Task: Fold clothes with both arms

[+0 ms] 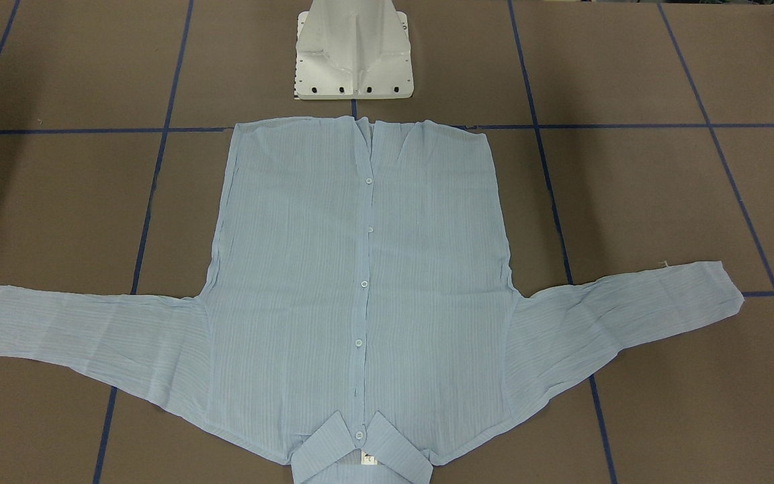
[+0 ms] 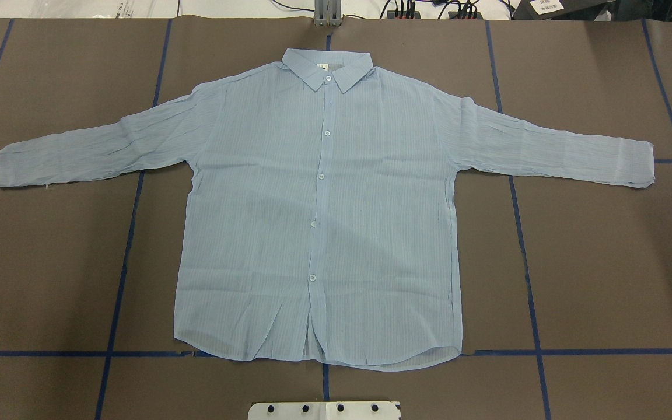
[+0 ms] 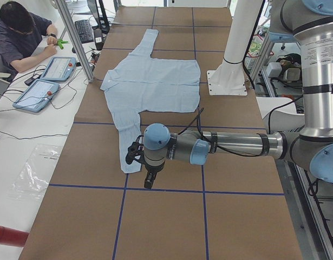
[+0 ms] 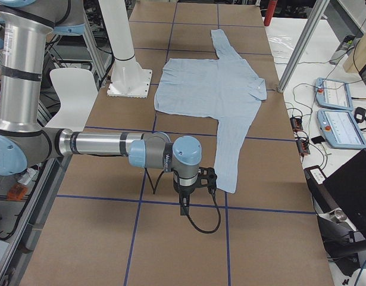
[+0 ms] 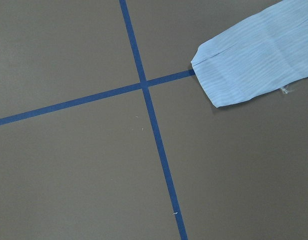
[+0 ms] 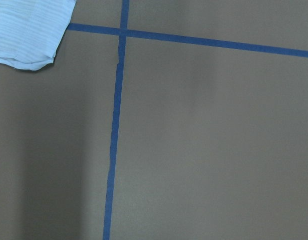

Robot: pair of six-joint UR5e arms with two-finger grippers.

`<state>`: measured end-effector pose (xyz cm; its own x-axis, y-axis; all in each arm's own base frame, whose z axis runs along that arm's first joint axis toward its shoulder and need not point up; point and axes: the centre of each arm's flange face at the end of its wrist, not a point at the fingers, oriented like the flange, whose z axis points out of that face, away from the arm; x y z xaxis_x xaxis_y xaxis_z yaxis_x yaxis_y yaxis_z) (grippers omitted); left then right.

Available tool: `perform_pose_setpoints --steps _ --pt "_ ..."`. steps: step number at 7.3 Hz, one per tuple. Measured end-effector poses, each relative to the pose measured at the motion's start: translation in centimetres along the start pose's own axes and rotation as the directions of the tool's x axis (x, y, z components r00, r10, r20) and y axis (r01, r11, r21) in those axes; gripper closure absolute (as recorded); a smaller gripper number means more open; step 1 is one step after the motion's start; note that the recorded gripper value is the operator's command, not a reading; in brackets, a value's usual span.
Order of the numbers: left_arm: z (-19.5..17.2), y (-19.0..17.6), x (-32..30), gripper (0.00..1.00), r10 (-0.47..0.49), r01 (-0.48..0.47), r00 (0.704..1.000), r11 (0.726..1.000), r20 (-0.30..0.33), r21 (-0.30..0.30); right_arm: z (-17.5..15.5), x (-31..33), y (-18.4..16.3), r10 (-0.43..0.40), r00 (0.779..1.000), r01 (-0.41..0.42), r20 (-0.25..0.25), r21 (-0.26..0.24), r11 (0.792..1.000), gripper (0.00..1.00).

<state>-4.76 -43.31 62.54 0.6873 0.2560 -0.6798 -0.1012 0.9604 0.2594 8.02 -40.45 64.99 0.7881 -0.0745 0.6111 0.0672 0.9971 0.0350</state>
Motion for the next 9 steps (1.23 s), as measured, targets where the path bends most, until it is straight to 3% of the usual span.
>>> perform_pose_setpoints --steps 2,4,6,7,9 --pt "-0.7 -0.4 0.7 0.00 0.019 -0.019 1.000 1.000 0.002 0.015 -0.4 -0.3 -0.2 -0.016 1.000 0.016 -0.002 0.017 1.000 0.00" --pt "-2.6 -1.3 2.7 0.00 0.061 -0.062 0.998 0.997 0.009 0.054 -1.2 -0.9 -0.9 -0.060 0.998 0.061 -0.012 0.076 0.995 0.00" --pt "-4.3 -3.4 4.2 0.00 0.121 -0.122 0.992 0.986 0.020 0.117 -2.8 -1.9 -3.4 -0.167 0.985 0.174 -0.049 0.227 0.958 0.00" --pt "-5.2 -5.3 5.0 0.00 0.174 -0.177 0.984 0.969 0.032 0.172 -2.7 -1.8 -5.0 -0.193 0.980 0.200 -0.051 0.269 0.942 0.00" --pt "-6.0 -9.4 5.3 0.00 0.275 -0.283 0.959 0.920 0.067 0.273 -1.9 -1.8 -6.9 -0.210 0.978 0.200 0.000 0.299 0.933 0.00"
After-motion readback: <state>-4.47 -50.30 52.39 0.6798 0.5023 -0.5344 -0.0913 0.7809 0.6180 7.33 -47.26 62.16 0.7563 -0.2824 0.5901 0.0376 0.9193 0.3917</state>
